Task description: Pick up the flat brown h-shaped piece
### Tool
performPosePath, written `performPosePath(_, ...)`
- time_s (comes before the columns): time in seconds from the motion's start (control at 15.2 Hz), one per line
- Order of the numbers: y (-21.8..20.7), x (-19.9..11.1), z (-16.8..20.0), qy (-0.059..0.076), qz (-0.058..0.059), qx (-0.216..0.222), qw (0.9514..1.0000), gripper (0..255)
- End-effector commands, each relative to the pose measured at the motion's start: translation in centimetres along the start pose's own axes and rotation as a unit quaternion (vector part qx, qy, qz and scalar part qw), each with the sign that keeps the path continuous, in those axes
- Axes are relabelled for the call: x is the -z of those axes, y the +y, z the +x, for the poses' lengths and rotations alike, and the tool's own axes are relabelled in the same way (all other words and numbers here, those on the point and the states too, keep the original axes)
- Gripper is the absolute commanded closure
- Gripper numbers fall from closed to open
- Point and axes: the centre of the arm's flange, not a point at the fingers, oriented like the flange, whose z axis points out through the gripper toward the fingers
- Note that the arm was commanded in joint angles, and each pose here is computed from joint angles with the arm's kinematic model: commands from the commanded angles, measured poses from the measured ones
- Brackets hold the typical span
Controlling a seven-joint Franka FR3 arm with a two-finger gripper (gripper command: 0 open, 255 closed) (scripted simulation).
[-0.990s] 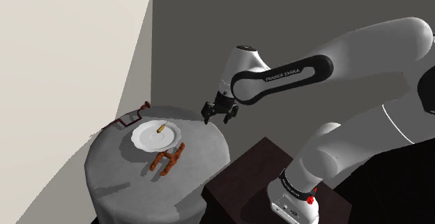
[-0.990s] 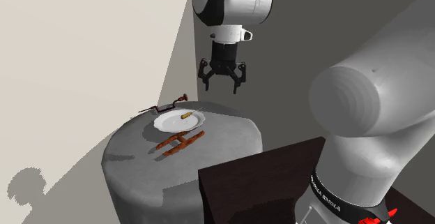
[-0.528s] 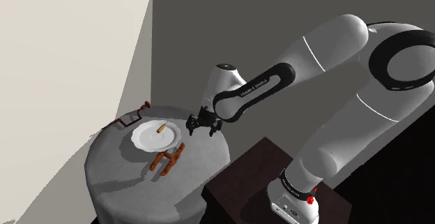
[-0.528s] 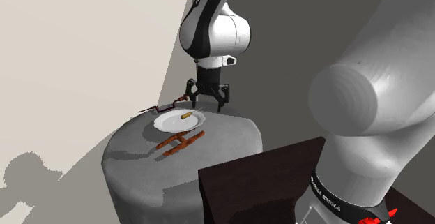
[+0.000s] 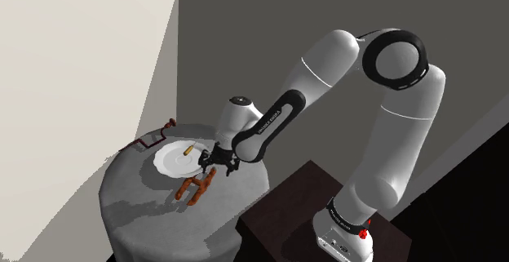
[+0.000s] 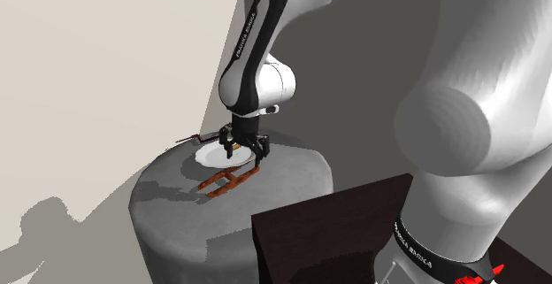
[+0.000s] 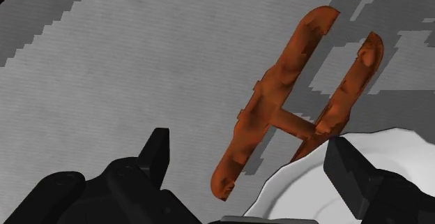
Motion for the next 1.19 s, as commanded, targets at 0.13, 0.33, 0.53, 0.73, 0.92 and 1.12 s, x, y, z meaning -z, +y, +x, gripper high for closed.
performPosePath(0.13, -2.7, -4.7, 0.1, -0.005, 0.005, -0.032, 0.9995, 0)
performPosePath(0.33, -3.1, -6.7, 0.2, -0.006, 0.006, -0.038, 0.9992, 0)
performPosePath(0.53, -3.0, -8.3, 0.2, -0.006, 0.006, -0.038, 0.9992, 0)
performPosePath(0.73, -2.8, -9.7, 0.3, -0.006, 0.006, -0.038, 0.9992, 0)
performPosePath(0.92, -2.8, -9.6, 0.3, -0.006, 0.006, -0.038, 0.9992, 255)
performPosePath(1.12, -2.8, -9.6, 0.3, -0.006, 0.006, -0.038, 0.9992, 255)
